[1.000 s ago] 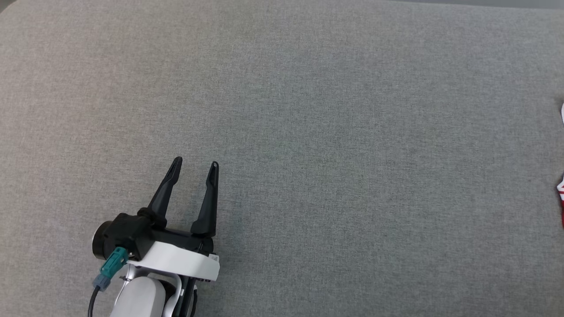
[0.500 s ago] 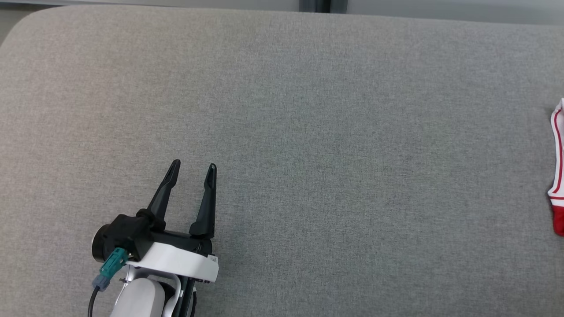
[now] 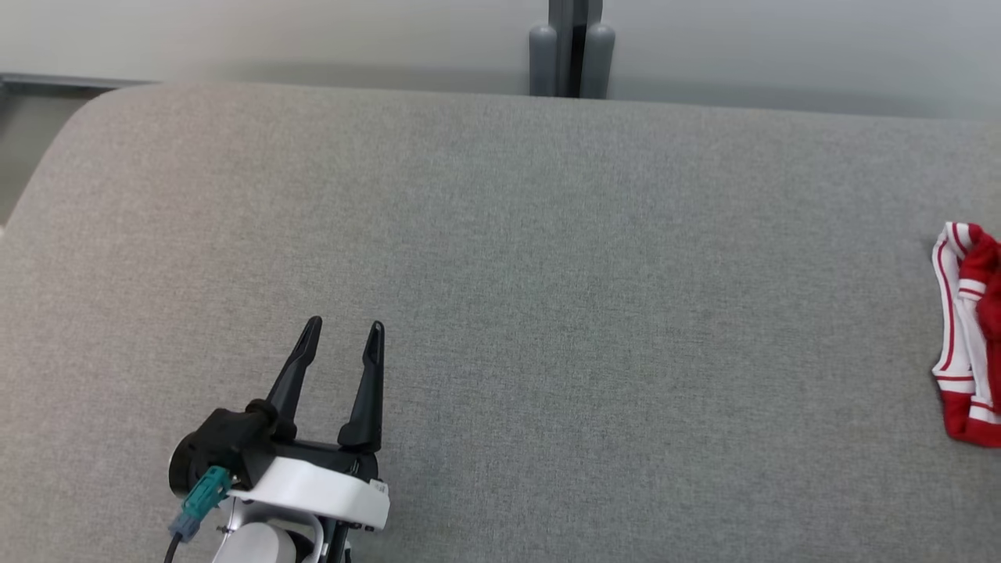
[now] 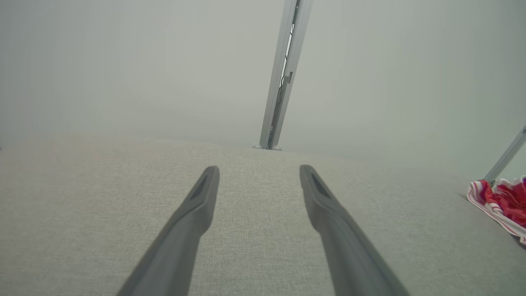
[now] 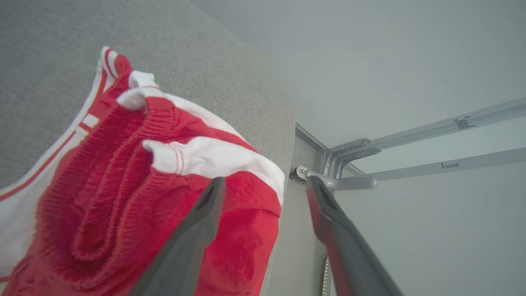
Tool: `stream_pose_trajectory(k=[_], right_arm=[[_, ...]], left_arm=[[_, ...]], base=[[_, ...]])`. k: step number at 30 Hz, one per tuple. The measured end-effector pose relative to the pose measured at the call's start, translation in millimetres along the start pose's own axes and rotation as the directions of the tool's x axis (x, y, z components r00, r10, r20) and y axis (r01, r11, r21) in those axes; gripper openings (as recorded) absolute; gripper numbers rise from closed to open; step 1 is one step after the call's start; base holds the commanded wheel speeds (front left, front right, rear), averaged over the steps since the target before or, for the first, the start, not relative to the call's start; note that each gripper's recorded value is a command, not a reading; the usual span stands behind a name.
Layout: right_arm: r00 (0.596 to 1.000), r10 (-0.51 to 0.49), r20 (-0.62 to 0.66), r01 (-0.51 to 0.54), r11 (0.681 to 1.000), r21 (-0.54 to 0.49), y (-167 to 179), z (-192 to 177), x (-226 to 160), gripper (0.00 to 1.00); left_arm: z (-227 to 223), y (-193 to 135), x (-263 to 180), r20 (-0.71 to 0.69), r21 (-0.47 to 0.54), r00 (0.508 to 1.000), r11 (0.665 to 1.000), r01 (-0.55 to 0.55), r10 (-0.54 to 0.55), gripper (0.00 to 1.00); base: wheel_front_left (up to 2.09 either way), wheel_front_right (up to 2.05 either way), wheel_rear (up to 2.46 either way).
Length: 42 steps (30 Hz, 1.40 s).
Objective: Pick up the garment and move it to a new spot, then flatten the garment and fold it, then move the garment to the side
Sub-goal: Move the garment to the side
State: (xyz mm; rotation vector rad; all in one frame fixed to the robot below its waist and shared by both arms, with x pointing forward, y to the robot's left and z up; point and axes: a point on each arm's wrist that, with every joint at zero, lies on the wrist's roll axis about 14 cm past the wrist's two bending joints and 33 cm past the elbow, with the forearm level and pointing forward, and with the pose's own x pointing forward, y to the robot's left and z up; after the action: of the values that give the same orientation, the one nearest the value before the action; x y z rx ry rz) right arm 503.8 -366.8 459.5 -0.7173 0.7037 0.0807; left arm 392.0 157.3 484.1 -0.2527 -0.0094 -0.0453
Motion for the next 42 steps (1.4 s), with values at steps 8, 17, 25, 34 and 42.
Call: stream_pose_trajectory(k=[8,17,25,34,42], right_arm=[[0.941,0.034,0.336,-0.067,0.994,0.086,23,87,-32,1.00],[0.756,0.008,0.654,-0.241,0.933,0.268,52,155,-97,1.00],[0.510,-0.187,0.840,-0.342,0.852,0.397,44,181,-173,1.00],[0.413,-0.358,0.837,-0.387,0.763,0.518,94,152,-223,1.00],[0.511,-0.308,0.802,-0.395,0.745,0.538,142,123,-215,1.00]], left_arm=[[17,-4,-17,0.049,0.004,0.999,1.000,0.005,-0.006,1.00],[38,-18,-29,0.114,0.018,0.992,0.999,0.045,-0.047,1.00],[53,-30,-26,0.160,0.023,0.984,0.997,0.076,-0.079,1.00],[54,-24,-29,0.164,0.019,0.985,0.999,0.049,-0.051,1.00],[45,-7,-36,0.138,0.008,0.990,1.000,-0.016,0.014,1.00]], base=[[0.00,0.00,0.00],[0.00,0.00,0.00],[0.00,0.00,0.00],[0.00,0.00,0.00],[0.00,0.00,0.00]])
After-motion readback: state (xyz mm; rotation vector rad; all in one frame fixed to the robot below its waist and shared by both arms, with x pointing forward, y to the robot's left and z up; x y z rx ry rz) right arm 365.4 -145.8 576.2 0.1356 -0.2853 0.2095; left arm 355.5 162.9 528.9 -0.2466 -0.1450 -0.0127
